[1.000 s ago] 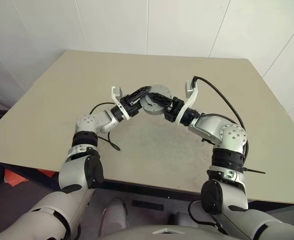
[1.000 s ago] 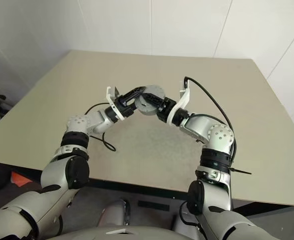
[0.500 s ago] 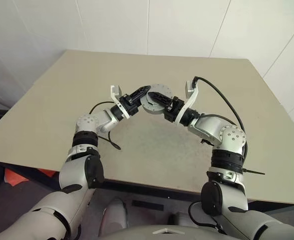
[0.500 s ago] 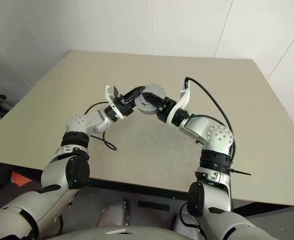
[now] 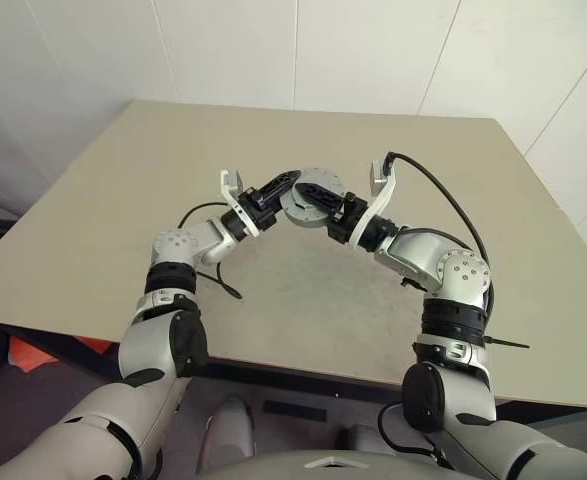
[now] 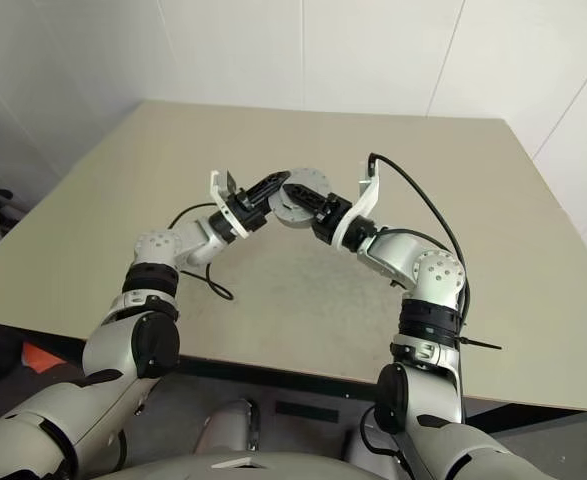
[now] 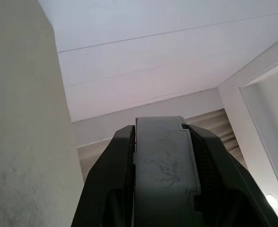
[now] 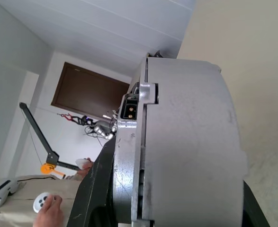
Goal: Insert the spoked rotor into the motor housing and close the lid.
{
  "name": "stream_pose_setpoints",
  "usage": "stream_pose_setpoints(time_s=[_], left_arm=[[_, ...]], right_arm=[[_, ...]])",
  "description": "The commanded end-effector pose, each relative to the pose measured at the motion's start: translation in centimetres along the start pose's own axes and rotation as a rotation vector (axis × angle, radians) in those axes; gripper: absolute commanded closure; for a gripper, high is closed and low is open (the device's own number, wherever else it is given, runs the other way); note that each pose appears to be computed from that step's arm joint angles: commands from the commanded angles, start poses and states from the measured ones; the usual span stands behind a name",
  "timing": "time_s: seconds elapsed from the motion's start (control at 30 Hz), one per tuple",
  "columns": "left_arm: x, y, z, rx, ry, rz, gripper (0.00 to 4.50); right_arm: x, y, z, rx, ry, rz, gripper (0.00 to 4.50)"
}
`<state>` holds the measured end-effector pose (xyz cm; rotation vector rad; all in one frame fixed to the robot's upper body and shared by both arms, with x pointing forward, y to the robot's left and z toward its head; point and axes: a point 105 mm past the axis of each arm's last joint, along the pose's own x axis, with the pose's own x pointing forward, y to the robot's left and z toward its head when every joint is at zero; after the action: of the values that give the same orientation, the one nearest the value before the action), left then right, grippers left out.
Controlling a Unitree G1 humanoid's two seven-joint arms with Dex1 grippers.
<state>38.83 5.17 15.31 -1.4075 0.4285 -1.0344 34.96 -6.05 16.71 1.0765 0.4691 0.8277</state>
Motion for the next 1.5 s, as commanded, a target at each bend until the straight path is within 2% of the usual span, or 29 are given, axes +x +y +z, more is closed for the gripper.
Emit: stream_pose_setpoints(time_s=[0.03,0.1,0.23,0.33,0.5,0.67,0.97,1.2,1.4,1.5], left_arm=[[0.1,0.8,0.0,0.01,0.007,0.069,3.2],[-0.1,1.0,0.1,0.01,0.002,0.078,3.2],[-0.3,1.3,0.4,0.011,-0.018,0.095,3.2],[-0.8,2.0,1.0,-0.01,-0.062,0.124,3.2],[-2.0,3.2,1.7,-0.04,-0.127,0.168,3.2],[-3.5,3.6,3.4,-0.041,-0.229,0.187,3.2],[-7.6,2.3,8.3,0.026,-0.454,0.175,3.2],[-14.3,1.0,13.1,0.192,-0.717,0.27,3.2],[-18.9,0.0,15.5,0.264,-0.87,0.345,3.2],[-21.1,0.5,16.3,0.276,-0.956,0.449,3.2]], right_arm=[[0.1,2.9,0.8,-0.04,-0.014,0.112,2.21],[0.1,2.9,0.7,-0.021,-0.012,0.121,2.21],[0.1,2.9,0.5,-0.035,0.002,0.12,1.1],[0.2,2.1,0.7,-0.067,-0.007,0.062,0.04],[0.2,1.2,0.7,-0.09,-0.015,0.004,0.01],[0.0,-1.1,1.5,-0.121,-0.056,-0.123,0.01],[0.0,-2.3,1.3,-0.116,-0.061,-0.165,0.01],[0.0,-2.7,0.9,-0.108,-0.042,-0.169,0.01],[0.4,-2.8,0.7,-0.111,-0.02,-0.167,0.01],[0.7,-2.8,0.6,-0.113,-0.01,-0.164,0.01]])
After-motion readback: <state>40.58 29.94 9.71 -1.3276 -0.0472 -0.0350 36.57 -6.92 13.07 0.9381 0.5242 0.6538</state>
